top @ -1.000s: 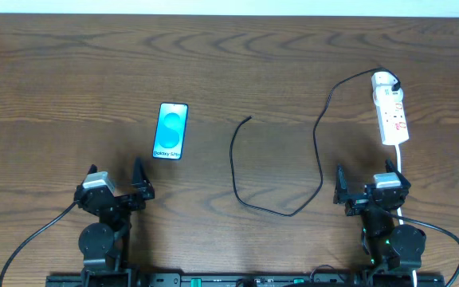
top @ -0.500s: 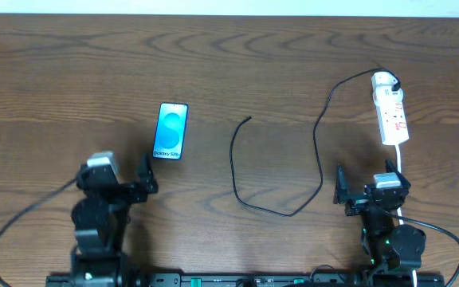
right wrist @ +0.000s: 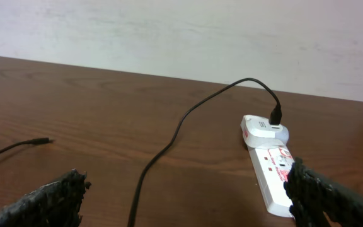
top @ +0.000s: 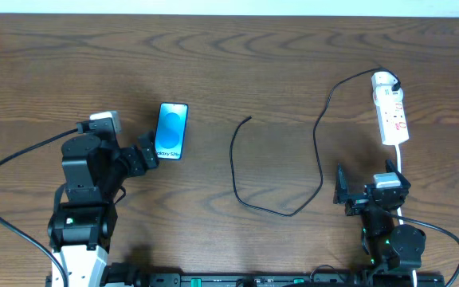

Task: Plug charger to phone and switch on socket
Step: 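Move the left gripper forward over the blue phone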

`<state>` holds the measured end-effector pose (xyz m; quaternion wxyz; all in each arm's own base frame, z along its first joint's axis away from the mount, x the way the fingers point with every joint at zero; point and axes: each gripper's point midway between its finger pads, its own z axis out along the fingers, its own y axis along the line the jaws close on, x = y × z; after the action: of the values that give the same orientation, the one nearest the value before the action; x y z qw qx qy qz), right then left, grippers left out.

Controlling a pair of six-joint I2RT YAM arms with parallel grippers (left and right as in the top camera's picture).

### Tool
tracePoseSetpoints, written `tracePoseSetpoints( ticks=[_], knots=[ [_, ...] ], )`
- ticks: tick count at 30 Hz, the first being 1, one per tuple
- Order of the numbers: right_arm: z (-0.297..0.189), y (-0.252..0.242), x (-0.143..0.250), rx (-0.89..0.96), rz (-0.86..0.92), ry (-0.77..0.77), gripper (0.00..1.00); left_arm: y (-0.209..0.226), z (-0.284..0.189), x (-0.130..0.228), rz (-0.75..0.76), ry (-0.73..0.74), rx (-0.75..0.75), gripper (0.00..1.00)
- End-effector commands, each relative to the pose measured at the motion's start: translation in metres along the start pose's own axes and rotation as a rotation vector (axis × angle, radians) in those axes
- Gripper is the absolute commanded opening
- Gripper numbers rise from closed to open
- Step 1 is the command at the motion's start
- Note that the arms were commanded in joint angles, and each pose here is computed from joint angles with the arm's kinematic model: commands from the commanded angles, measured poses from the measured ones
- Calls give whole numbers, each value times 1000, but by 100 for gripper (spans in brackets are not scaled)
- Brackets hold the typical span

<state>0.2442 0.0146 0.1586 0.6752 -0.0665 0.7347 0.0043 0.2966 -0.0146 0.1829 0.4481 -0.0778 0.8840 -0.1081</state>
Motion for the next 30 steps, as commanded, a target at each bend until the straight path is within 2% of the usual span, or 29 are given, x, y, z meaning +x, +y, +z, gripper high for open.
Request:
tracePoseSetpoints(
  ticks=[1,5,14,30],
  knots=[
    [0,2,0,-6,10,-3,99,-21,-3,-1,15,20,121,98],
    [0,2,0,-6,11,-3,99,-24,-2,1,14,29,139,99],
    [0,2,0,-6,10,-3,99,-27,-2,-21,26,-26,142,99],
    [0,2,0,-6,10,-3,99,-25,27,-39,8,51,119,99]
  ],
)
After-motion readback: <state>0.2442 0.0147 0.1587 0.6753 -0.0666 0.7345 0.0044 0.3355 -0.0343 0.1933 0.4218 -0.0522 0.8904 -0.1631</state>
